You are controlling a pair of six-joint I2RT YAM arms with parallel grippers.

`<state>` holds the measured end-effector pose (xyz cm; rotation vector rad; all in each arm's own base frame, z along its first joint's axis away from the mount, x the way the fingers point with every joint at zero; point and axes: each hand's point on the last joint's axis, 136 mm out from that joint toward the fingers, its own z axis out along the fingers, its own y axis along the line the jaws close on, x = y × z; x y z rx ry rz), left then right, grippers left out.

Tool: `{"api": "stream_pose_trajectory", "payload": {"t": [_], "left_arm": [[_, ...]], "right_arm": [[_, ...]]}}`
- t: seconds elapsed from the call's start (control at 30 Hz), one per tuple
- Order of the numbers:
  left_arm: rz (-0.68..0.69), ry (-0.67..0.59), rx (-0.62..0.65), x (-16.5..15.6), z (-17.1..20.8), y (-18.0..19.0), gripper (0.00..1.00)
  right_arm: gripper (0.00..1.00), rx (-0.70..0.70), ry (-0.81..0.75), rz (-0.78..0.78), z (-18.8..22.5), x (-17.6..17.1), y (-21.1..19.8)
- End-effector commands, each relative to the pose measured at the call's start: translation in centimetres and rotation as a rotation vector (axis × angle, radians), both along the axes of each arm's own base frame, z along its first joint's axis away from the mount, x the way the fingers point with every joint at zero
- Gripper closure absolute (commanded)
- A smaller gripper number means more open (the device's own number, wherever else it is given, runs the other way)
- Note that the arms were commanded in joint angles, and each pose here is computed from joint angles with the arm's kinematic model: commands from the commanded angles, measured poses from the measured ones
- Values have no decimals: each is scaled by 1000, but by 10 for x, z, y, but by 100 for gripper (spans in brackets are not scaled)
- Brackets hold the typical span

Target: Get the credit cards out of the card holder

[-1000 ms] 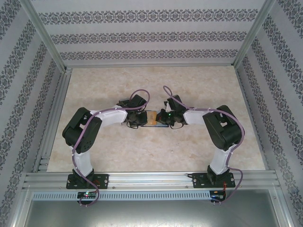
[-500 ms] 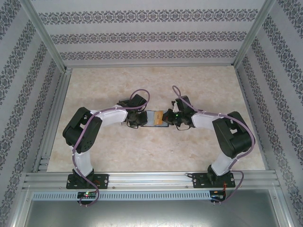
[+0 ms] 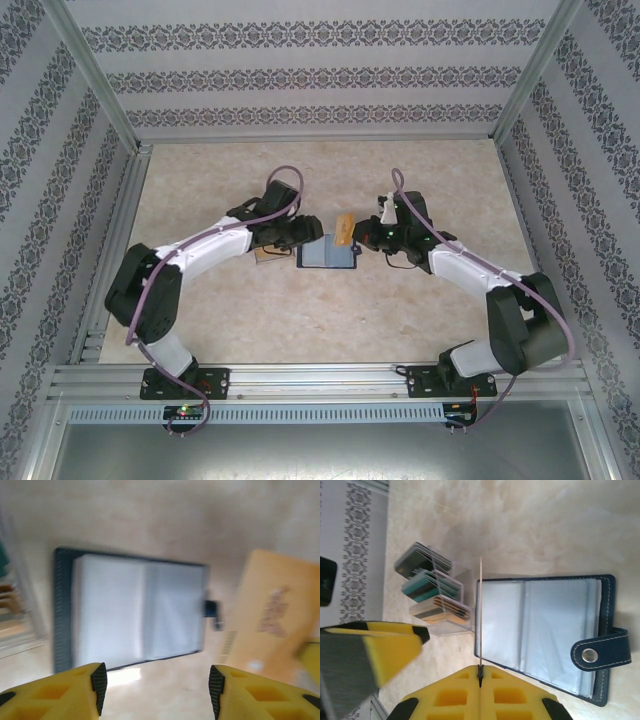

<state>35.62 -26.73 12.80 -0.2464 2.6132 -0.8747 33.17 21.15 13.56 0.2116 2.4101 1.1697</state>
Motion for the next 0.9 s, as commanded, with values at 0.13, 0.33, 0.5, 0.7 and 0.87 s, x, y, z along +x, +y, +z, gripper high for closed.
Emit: {"api": "stream_pose_trajectory", "payload": {"t": [0.13,0.33,0.5,0.7,0.87], "left_arm": [[-9,-99,-417,15,60,-20,44],[-13,-119,-520,16,71,-24,52],[-36,-121,-557,12,78,-28,57],[-49,-129,-597,8,82,-29,70],[-63,-142,-615,4,89,-29,80]], "right_arm": [[100,146,-112,116,55,-7,17],[100,270,-166,175,86,-8,30],[100,303,-165,179,88,-8,33],[100,325,-160,193,88,-9,37],[100,326,-141,192,81,-10,37]]}}
